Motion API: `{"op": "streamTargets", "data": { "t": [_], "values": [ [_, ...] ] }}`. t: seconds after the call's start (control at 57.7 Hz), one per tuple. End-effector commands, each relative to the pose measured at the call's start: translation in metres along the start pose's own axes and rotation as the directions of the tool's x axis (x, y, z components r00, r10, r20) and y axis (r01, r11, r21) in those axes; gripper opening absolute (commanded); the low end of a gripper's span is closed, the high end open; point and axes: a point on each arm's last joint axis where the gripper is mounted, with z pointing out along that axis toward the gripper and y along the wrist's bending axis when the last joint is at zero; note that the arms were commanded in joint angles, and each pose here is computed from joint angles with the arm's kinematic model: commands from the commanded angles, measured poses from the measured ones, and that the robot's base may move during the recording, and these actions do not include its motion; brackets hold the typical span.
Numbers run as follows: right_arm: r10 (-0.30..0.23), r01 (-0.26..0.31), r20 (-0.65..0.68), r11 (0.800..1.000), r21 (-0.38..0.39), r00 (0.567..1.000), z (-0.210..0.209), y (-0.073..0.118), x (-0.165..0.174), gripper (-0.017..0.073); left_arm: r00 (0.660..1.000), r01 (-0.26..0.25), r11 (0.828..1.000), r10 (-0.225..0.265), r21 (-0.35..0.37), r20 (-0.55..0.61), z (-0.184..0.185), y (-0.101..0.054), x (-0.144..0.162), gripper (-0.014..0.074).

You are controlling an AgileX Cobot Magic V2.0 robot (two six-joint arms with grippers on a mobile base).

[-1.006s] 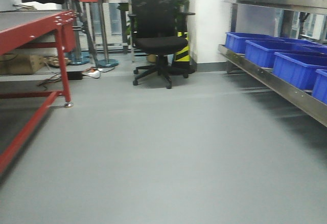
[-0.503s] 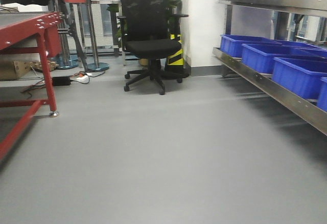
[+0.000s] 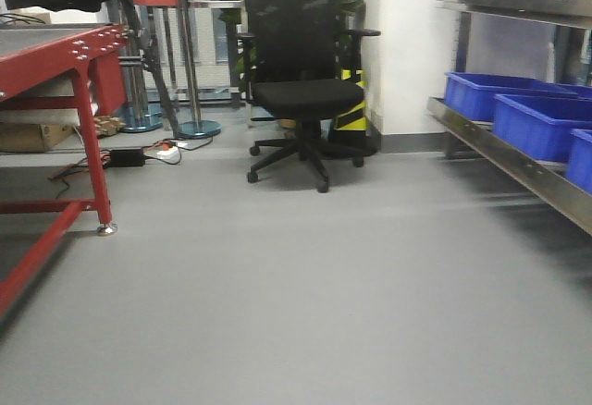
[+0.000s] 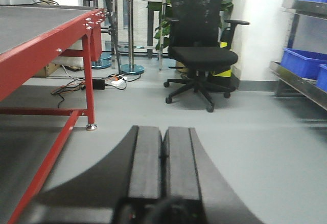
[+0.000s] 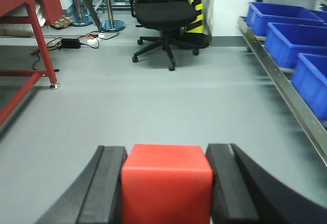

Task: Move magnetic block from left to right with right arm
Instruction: 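Drive the base toward the black office chair, cube held in right gripper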

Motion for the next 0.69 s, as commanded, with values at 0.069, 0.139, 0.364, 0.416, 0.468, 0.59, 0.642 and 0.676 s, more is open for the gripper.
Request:
{"op": "streamTargets", "data": {
  "t": [0.069,0.139,0.364,0.416,0.468,0.59,0.642,0.676],
  "values": [
    [-0.02,0.02,0.102,1.0,0.0,0.995,-0.0033,0.0009,-0.0159,0.0224,0.996,0.011,1.0,-0.01,-0.006,0.087,-0.001,0.0006,-0.0053,-0.0126],
    [-0.02,0.02,0.102,1.0,0.0,0.995,-0.0033,0.0009,-0.0159,0.0224,0.996,0.011,1.0,-0.01,-0.006,0.087,-0.001,0.0006,-0.0053,-0.0126],
    [-0.02,0.02,0.102,1.0,0.0,0.995,-0.0033,0.0009,-0.016,0.0224,0.996,0.011,1.0,-0.01,-0.006,0.087,-0.001,0.0006,-0.0053,-0.0126],
    [-0.02,0.02,0.102,1.0,0.0,0.995,-0.0033,0.0009,-0.016,0.0224,0.996,0.011,1.0,-0.01,-0.006,0.087,-0.001,0.0006,-0.0053,-0.0126],
    [-0.02,0.02,0.102,1.0,0.0,0.995,-0.0033,0.0009,-0.016,0.0224,0.996,0.011,1.0,-0.01,-0.006,0.087,-0.001,0.0006,-0.0053,-0.0126],
    [-0.02,0.02,0.102,1.0,0.0,0.995,-0.0033,0.0009,-0.016,0.0224,0.996,0.011,1.0,-0.01,-0.006,0.087,-0.001,0.0006,-0.0053,-0.0126],
    [-0.02,0.02,0.102,1.0,0.0,0.995,-0.0033,0.0009,-0.016,0.0224,0.996,0.011,1.0,-0.01,-0.006,0.087,-0.001,0.0006,-0.0053,-0.0126],
    [-0.02,0.02,0.102,1.0,0.0,0.995,-0.0033,0.0009,-0.016,0.0224,0.996,0.011,1.0,-0.01,-0.006,0.087,-0.001,0.0006,-0.0053,-0.0126]
  ]
}}
